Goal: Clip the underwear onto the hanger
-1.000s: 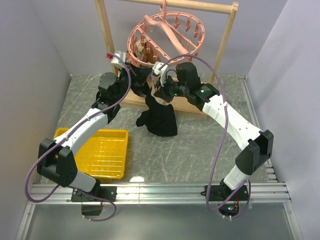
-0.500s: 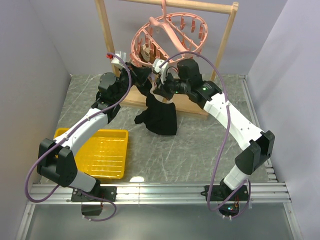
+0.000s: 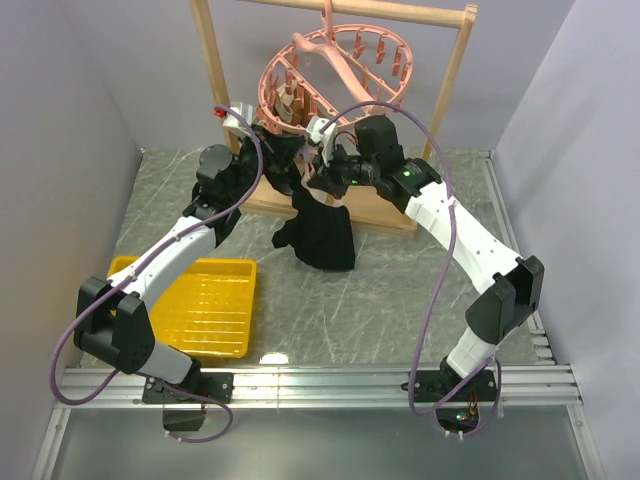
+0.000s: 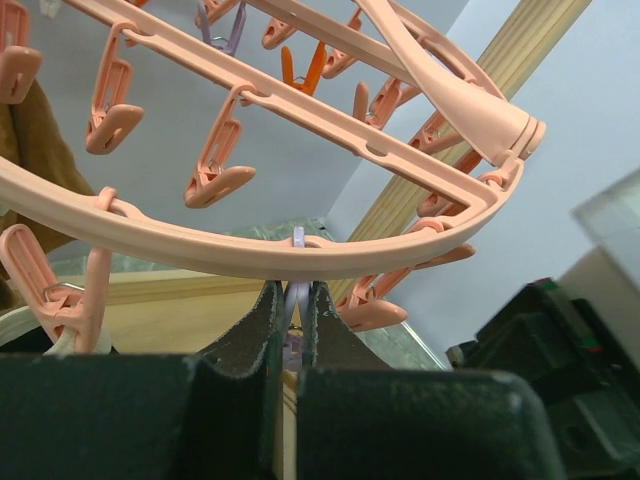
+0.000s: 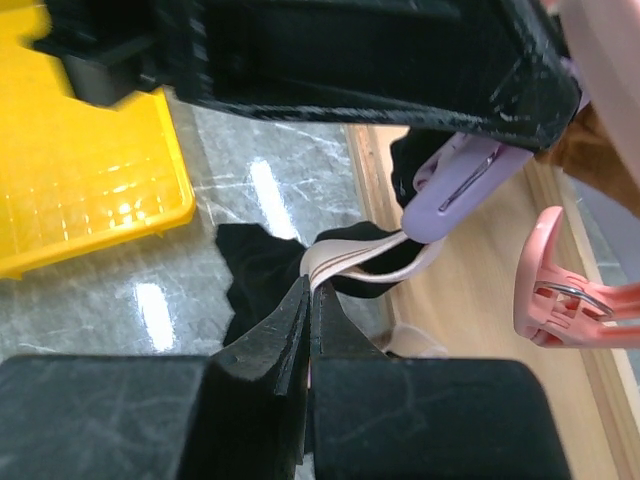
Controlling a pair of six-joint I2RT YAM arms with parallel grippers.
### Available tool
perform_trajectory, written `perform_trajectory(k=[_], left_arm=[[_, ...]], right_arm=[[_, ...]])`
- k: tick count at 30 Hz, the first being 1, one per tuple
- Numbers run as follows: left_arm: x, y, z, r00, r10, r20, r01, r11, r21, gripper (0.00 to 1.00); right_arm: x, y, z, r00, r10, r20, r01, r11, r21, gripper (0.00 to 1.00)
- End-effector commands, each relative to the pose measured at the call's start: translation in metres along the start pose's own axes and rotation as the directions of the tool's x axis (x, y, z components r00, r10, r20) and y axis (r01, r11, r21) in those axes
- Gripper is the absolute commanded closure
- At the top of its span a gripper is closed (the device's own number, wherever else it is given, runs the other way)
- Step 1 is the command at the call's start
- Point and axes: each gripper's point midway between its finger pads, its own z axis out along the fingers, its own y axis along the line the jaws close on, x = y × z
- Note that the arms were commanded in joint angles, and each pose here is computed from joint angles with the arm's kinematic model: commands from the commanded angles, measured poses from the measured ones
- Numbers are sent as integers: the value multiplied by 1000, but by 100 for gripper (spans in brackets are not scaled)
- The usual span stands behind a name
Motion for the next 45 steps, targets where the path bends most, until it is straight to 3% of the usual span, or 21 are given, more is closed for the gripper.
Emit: perform_trajectory(k=[1,18,45], left_arm=[[13,-11,1,998,-14,-63,17,999,46,100],[23,-7,-1,996,-7,-91,10,999,38,100],[24,-6,0,995,58,-85,-57,998,8,100]], right_arm=[[-23,-7,-5,998,-22,58,21,1000,3,100],[-40,-12,-8,996,-21,91,20,1000,8,100],[-28,-29,4,998,60,22,-61,995,77,100]])
